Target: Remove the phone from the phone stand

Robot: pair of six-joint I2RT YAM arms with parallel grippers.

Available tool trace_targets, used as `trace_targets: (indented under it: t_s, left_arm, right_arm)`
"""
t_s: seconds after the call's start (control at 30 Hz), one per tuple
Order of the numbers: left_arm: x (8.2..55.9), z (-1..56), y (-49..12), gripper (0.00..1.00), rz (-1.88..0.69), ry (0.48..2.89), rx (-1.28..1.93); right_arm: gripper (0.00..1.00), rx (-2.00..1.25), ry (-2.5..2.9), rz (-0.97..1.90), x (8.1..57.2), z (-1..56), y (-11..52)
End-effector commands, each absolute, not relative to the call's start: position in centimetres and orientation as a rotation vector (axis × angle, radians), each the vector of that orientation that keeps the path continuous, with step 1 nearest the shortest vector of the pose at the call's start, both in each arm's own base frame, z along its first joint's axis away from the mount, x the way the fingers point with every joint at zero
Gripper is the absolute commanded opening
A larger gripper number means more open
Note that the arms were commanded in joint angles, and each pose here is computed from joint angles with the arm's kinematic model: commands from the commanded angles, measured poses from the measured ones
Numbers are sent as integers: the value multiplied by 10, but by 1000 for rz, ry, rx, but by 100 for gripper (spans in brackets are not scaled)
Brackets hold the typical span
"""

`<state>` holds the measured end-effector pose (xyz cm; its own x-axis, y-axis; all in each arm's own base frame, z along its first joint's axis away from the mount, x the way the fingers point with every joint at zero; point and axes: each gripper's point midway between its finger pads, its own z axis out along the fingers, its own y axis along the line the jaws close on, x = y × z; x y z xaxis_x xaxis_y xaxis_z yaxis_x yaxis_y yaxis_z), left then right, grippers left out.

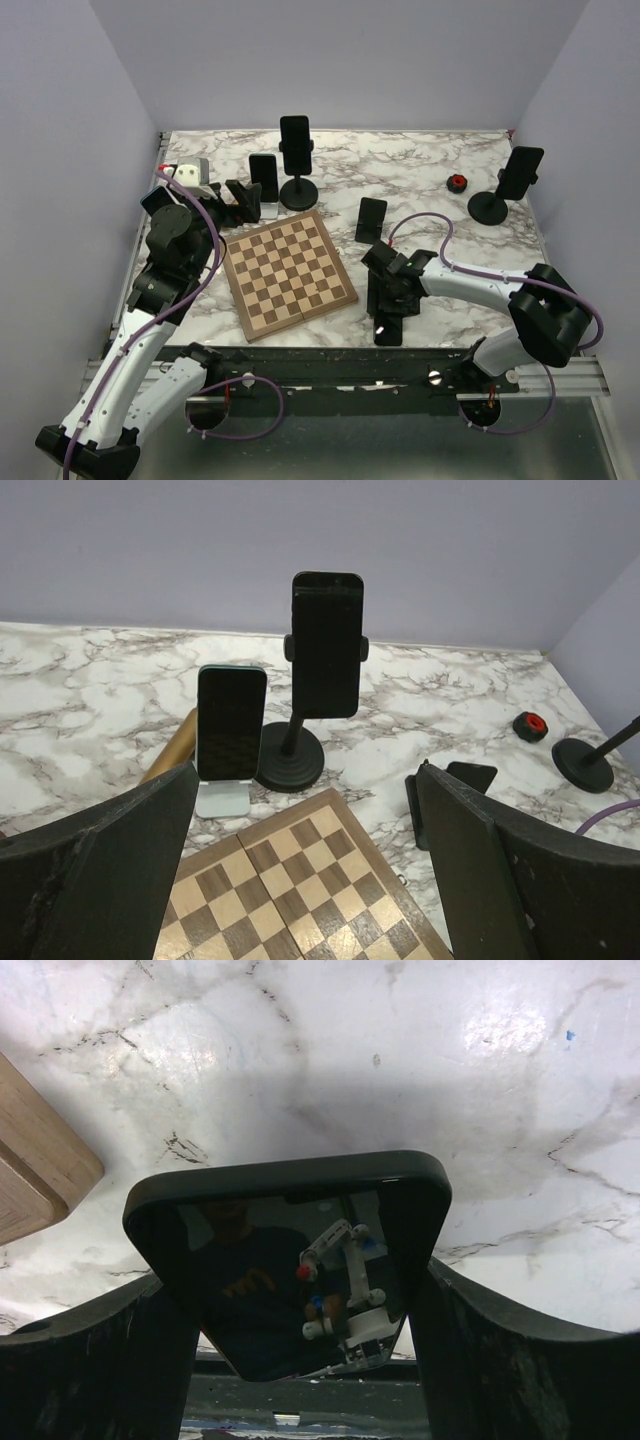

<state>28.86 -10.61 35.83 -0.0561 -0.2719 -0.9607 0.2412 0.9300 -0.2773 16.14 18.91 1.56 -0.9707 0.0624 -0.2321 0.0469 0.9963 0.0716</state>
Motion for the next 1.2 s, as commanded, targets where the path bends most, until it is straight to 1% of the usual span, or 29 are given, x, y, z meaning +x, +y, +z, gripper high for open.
trace_targets:
  t_s: [0.0, 0.07, 0.1, 0.13, 0.33, 0.73, 0.9, 1.03, 1.17]
  left_arm:
    - [285, 369, -110, 98, -446, 1555, -11]
    - [286, 368, -110, 98, -446, 1558, -11]
    - [286, 368, -110, 98, -445, 1559, -11]
    - [287, 368, -111, 98, -445, 1560, -11]
    - [290, 363, -112, 98, -439, 1576, -10]
    - [302, 348, -114, 99, -413, 1628, -16]
    - [312, 334, -111, 99, -363, 1681, -37]
    - [329, 312, -101, 99, -242, 1786, -65]
    - [341, 289, -69, 99, -51, 1863, -191]
  right_arm:
    - [81, 102, 2855, 41, 170, 7, 185]
    - [88, 99, 2852, 47, 170, 8, 186]
    - [95, 96, 2850, 49, 171, 9, 187]
    - [100, 92, 2847, 52, 172, 10, 188]
    - [100, 80, 2815, 71, 177, 21, 191]
    - [100, 45, 2557, 197, 208, 92, 197]
    - [100, 16, 2537, 292, 212, 98, 214]
    - [100, -8, 2551, 294, 212, 91, 218]
    - [100, -38, 2536, 320, 212, 92, 219]
